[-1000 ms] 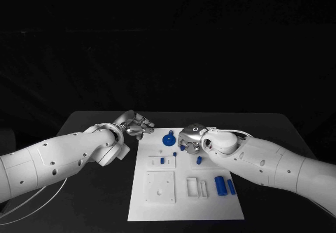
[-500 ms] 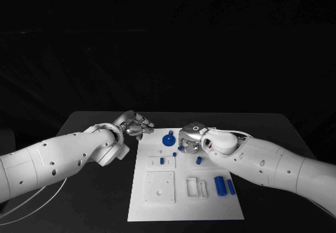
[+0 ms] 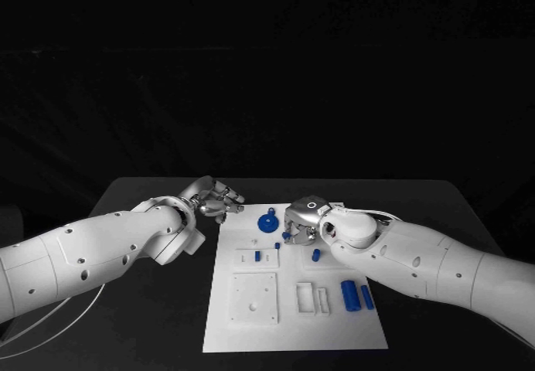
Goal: Assemble the parts on the task board
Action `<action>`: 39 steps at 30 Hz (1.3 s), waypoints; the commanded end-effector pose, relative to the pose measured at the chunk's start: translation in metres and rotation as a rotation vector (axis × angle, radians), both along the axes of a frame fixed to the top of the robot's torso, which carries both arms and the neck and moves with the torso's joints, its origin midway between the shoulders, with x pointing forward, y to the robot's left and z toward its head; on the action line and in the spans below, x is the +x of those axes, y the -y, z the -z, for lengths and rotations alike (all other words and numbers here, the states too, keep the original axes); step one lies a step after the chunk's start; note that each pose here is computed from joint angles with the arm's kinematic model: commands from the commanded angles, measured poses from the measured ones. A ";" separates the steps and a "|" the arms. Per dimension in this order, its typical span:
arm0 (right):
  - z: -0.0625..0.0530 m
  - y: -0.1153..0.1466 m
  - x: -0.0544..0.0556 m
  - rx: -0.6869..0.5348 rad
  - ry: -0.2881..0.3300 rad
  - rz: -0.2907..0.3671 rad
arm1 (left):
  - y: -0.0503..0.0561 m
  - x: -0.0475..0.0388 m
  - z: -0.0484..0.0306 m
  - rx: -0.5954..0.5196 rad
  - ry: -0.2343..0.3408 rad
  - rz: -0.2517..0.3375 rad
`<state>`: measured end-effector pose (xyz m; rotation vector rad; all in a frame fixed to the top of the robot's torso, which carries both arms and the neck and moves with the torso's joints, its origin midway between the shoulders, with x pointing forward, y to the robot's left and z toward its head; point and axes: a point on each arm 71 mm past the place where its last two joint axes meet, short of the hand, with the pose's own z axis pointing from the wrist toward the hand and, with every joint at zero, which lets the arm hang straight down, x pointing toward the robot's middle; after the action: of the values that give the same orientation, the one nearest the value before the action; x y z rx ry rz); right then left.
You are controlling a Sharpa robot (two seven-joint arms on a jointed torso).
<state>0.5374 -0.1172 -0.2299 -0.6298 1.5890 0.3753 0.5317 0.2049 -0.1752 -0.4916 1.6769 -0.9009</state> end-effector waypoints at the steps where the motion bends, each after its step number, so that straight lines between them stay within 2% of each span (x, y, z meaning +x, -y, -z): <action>1: 0.006 0.002 -0.001 -0.021 -0.018 0.024 | 0.002 -0.0006 -0.0009 0.004 -0.002 0.013; 21: 0.016 0.004 -0.003 -0.022 -0.064 0.043 | 0.003 -0.0017 -0.0008 0.004 -0.004 0.018; 39: 0.021 0.006 -0.004 -0.034 -0.074 0.059 | 0.003 -0.0023 -0.0006 0.005 -0.007 0.019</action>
<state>0.5351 -0.1170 -0.2374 -0.5841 1.6175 0.3814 0.5299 0.2044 -0.1755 -0.4880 1.6855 -0.9004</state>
